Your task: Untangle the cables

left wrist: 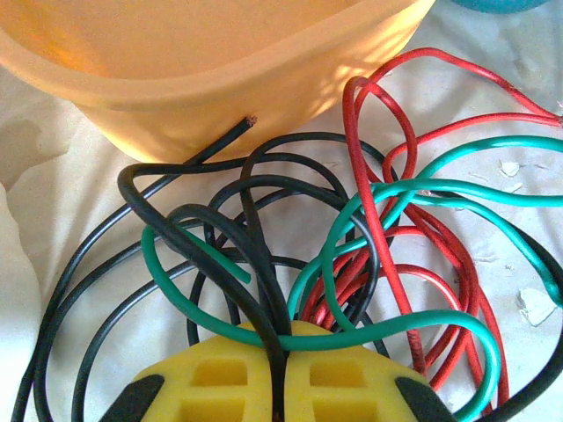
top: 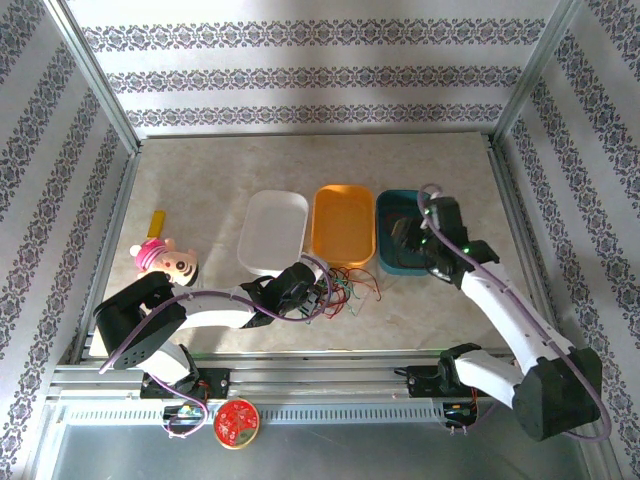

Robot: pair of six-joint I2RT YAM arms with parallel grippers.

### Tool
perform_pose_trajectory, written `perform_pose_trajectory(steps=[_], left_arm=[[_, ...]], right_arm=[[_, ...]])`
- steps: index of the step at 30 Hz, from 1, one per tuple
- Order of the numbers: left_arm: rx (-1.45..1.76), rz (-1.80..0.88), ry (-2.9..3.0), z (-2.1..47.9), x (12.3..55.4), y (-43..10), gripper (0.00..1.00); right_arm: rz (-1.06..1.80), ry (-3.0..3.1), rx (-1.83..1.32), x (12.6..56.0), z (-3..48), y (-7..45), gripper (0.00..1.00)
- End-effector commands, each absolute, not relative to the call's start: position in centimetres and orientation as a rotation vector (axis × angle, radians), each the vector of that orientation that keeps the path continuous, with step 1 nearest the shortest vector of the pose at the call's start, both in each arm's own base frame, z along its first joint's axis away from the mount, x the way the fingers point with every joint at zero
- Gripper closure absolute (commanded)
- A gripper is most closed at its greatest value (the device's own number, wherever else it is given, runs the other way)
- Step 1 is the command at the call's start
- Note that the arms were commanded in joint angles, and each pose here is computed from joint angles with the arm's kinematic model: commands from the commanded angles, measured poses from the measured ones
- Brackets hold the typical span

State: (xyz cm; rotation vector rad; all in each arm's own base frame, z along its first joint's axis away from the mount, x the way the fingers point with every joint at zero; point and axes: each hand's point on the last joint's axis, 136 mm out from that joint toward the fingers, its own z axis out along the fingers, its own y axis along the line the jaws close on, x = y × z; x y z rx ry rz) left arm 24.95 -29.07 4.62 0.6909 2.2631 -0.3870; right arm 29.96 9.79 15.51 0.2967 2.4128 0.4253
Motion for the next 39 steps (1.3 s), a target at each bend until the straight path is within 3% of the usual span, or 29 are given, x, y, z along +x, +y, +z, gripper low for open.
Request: perform_pose_trajectory(steps=[1, 5, 16, 18, 22, 24, 28, 30, 34, 39], left_arm=[[0.678, -0.405, 2.222, 5.4, 25.2, -30.1, 1.00], [0.683, -0.403, 2.226, 5.3, 25.3, -30.2, 1.00], [0.672, -0.394, 2.229, 5.2, 25.3, -30.0, 1.00], [0.672, -0.393, 2.230, 5.2, 25.3, -30.0, 1.00], [0.679, -0.386, 2.234, 5.0, 25.3, -30.0, 1.00], [0.685, -0.380, 2.240, 4.8, 25.3, -29.9, 1.00], [0.695, -0.366, 2.259, 4.3, 25.1, -29.7, 0.99], [0.702, -0.361, 2.271, 4.0, 24.9, -29.6, 0.93], [0.708, -0.344, 2.291, 3.4, 24.7, -29.3, 0.86], [0.716, -0.332, 2.309, 2.8, 24.7, -29.3, 0.83]], right_arm=[[0.567, 2.645, 0.058, 24.3, 11.5, 14.1, 0.47], [0.506, 2.764, -0.082, 21.7, 8.4, 16.1, 0.48], [0.194, 2.940, -0.030, 20.2, 2.6, 14.0, 0.53], [0.166, 2.951, -0.017, 19.9, 2.0, 13.6, 0.61], [0.116, 2.948, 0.004, 20.0, 2.0, 13.0, 0.97], [0.124, 2.915, 0.015, 20.4, 2.8, 13.0, 1.00], [0.120, 2.756, 0.035, 22.1, 7.3, 12.7, 1.00], [0.143, 2.639, 0.059, 23.2, 10.7, 12.7, 1.00], [0.188, 2.368, 0.130, 25.3, 18.8, 11.6, 1.00], [0.097, 1.990, 0.180, 27.2, 30.5, 8.2, 1.00]])
